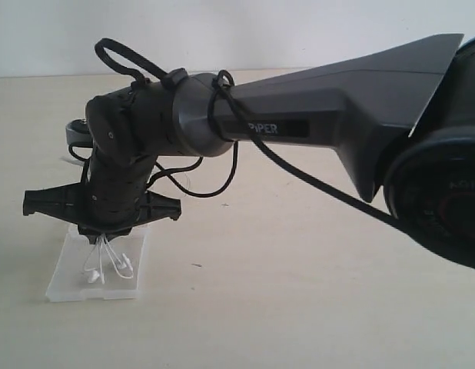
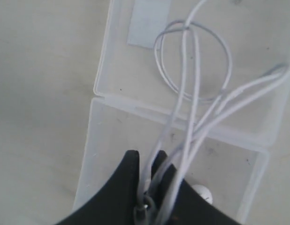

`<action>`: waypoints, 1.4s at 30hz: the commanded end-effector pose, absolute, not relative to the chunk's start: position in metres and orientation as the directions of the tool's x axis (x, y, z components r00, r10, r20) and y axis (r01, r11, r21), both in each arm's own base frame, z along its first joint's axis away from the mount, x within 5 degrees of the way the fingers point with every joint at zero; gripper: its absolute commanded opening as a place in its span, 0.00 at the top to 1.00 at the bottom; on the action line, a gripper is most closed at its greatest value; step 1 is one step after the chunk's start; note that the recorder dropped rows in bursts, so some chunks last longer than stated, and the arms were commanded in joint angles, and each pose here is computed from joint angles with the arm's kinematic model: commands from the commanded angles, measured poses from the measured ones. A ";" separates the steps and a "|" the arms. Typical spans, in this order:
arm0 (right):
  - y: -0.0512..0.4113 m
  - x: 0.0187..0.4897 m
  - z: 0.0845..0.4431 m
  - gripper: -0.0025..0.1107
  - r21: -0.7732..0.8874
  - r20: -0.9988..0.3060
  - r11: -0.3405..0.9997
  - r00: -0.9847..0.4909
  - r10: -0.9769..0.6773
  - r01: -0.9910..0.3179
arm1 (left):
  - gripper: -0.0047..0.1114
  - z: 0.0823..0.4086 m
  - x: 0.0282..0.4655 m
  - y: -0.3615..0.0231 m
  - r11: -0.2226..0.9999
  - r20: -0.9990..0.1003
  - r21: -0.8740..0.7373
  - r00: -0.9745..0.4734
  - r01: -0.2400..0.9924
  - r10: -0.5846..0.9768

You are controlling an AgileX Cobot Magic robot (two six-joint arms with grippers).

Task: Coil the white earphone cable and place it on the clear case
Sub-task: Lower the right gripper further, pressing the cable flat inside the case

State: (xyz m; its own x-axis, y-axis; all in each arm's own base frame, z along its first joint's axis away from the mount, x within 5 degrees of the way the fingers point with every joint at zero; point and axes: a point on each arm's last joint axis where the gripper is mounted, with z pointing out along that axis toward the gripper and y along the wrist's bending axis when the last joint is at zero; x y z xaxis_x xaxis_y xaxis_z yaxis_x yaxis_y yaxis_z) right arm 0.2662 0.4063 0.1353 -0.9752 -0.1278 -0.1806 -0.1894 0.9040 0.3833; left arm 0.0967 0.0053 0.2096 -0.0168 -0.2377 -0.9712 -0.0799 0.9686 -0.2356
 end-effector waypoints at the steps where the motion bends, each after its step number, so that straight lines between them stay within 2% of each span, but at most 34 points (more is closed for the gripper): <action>1: 0.410 0.268 0.141 0.98 0.404 -0.200 0.892 -0.971 -0.130 -0.203 | 0.96 0.209 0.096 0.006 0.968 -0.971 -0.238 -0.011 -0.080 -0.239; 12: 0.416 0.265 0.148 0.98 0.354 -0.226 0.891 -0.951 -0.214 -0.284 | 0.96 0.209 0.096 0.006 0.968 -0.971 -0.238 -0.011 -0.080 -0.239; 15: 0.416 0.265 0.148 0.94 0.351 -0.230 0.888 -0.947 -0.224 -0.296 | 0.96 0.209 0.096 0.006 0.968 -0.971 -0.238 -0.011 -0.080 -0.239; 18: 0.416 0.265 0.148 0.87 0.349 -0.232 0.888 -0.945 -0.229 -0.300 | 0.96 0.209 0.096 0.006 0.968 -0.971 -0.238 -0.011 -0.080 -0.239; 23: 0.413 0.263 0.148 0.60 0.309 -0.204 0.898 -0.944 -0.260 -0.314 | 0.96 0.209 0.096 0.006 0.968 -0.971 -0.238 -0.011 -0.080 -0.239; 25: 0.408 0.262 0.146 0.55 0.267 -0.178 0.908 -0.942 -0.284 -0.324 | 0.96 0.209 0.096 0.006 0.968 -0.971 -0.238 -0.011 -0.080 -0.239; 28: 0.404 0.260 0.145 0.55 0.227 -0.149 0.916 -0.941 -0.304 -0.331 | 0.96 0.209 0.096 0.006 0.968 -0.971 -0.238 -0.011 -0.080 -0.239; 34: 0.405 0.258 0.146 0.55 0.247 -0.134 0.912 -0.943 -0.304 -0.329 | 0.96 0.209 0.096 0.006 0.968 -0.971 -0.238 -0.011 -0.080 -0.239; 42: 0.410 0.249 0.146 0.55 0.262 -0.123 0.878 -0.916 -0.381 -0.401 | 0.96 0.209 0.096 0.006 0.968 -0.971 -0.238 -0.011 -0.080 -0.239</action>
